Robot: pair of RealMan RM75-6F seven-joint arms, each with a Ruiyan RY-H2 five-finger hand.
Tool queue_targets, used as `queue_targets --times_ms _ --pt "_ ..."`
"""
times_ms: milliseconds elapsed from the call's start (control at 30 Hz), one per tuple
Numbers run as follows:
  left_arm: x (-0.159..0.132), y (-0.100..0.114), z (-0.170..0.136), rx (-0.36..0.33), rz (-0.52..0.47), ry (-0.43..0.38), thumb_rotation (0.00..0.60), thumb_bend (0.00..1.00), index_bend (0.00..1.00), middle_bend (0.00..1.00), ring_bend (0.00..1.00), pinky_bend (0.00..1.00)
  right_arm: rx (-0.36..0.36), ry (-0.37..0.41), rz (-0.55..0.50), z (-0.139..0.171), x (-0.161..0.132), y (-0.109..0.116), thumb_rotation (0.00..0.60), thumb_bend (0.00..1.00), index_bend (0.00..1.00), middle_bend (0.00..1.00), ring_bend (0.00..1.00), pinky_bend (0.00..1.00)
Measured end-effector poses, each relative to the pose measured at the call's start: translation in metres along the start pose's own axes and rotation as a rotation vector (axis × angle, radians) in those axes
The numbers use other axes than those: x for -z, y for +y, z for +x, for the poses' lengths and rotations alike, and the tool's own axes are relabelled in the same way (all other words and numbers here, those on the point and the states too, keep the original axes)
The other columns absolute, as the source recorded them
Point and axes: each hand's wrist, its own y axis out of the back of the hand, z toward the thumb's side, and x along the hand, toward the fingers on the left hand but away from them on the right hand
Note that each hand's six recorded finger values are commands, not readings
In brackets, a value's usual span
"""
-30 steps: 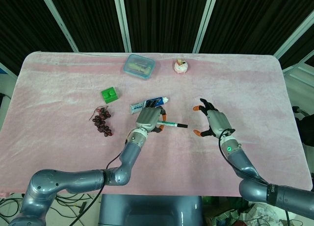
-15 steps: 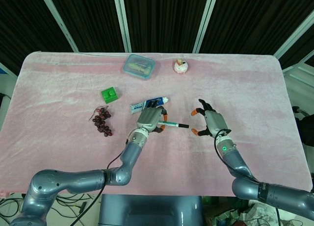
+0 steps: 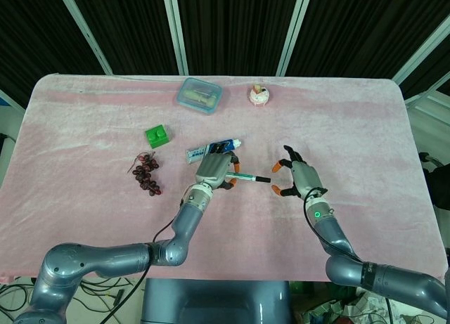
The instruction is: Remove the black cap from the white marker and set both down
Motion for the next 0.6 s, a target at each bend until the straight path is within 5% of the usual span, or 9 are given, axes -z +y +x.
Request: queue_targets --times_ms 600 --pt "-0.0015 -0.0024 -0.0004 0.001 -0.006 -0.006 0.600 0.50 0.73 0.32 0.00 0.00 0.006 0.004 -0.024 -0.0039 -0.0032 -0.0047 0.600 0.24 0.54 0.00 0.05 0.17"
